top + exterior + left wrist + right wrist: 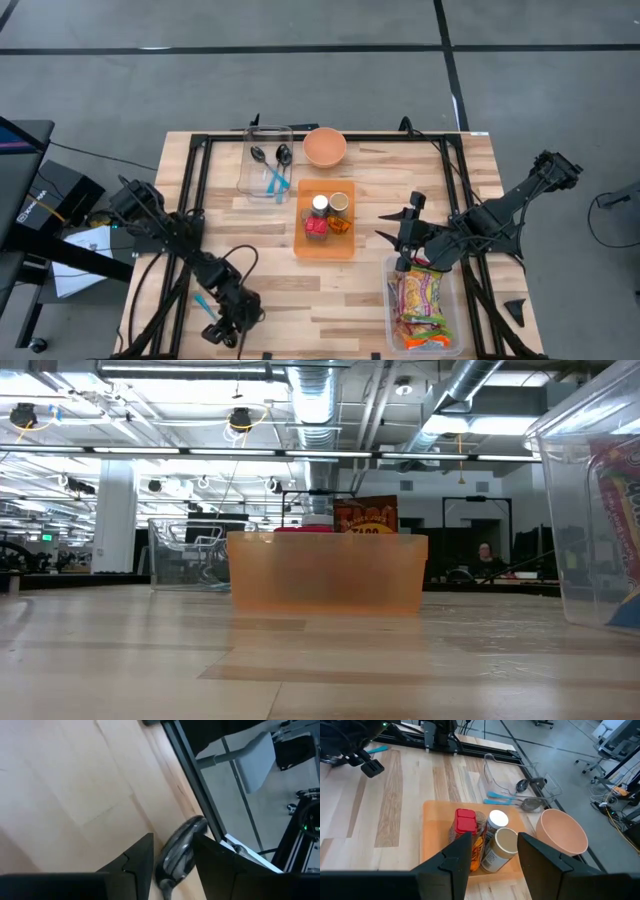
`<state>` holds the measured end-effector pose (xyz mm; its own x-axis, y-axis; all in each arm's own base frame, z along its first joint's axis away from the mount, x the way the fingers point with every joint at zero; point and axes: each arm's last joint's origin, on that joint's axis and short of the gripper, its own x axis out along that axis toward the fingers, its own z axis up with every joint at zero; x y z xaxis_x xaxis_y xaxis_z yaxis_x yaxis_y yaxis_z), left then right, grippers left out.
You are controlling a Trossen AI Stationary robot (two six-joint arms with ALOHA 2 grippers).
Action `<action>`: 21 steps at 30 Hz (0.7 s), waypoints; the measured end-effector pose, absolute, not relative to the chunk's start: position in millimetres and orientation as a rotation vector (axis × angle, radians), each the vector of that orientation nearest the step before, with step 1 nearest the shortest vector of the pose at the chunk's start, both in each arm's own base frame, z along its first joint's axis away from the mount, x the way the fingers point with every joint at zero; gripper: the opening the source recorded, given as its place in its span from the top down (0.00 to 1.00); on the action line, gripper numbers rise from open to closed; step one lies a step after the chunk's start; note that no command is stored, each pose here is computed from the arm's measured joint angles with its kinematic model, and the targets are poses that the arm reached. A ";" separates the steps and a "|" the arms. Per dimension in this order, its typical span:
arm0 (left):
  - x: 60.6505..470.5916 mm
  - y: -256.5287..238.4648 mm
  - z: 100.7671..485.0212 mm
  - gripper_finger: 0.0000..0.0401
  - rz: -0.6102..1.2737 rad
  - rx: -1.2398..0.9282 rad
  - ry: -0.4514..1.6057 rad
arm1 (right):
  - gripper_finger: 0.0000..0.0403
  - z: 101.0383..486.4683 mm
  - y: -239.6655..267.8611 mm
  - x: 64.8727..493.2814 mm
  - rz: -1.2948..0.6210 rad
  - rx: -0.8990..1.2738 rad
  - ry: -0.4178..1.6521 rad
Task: Pick & Place Food Item
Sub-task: Put the blue spoon into the transparent bin
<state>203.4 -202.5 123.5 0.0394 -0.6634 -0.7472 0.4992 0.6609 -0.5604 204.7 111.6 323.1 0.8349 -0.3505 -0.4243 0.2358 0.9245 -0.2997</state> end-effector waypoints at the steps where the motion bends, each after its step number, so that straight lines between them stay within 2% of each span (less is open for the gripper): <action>1: 203.6 -203.2 122.6 0.67 -0.900 -0.162 1.243 | 0.62 323.0 111.6 204.7 -0.313 -0.241 0.493; 12: 208.2 -209.9 102.9 0.69 -0.970 -0.143 1.240 | 0.62 322.9 112.0 204.8 -0.299 -0.236 0.498; 17: 208.2 -209.0 104.3 0.78 -0.967 -0.133 1.229 | 0.62 322.7 112.1 204.8 -0.294 -0.234 0.500; 21: 208.8 -207.1 103.4 0.89 -0.970 -0.105 1.220 | 0.62 322.7 112.1 204.8 -0.294 -0.234 0.501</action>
<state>208.8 -207.1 103.4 0.0125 -0.6731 -0.7395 0.5689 0.6130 -0.5483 204.8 112.1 322.7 0.8370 -0.3316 -0.4353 0.2180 0.9317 -0.2905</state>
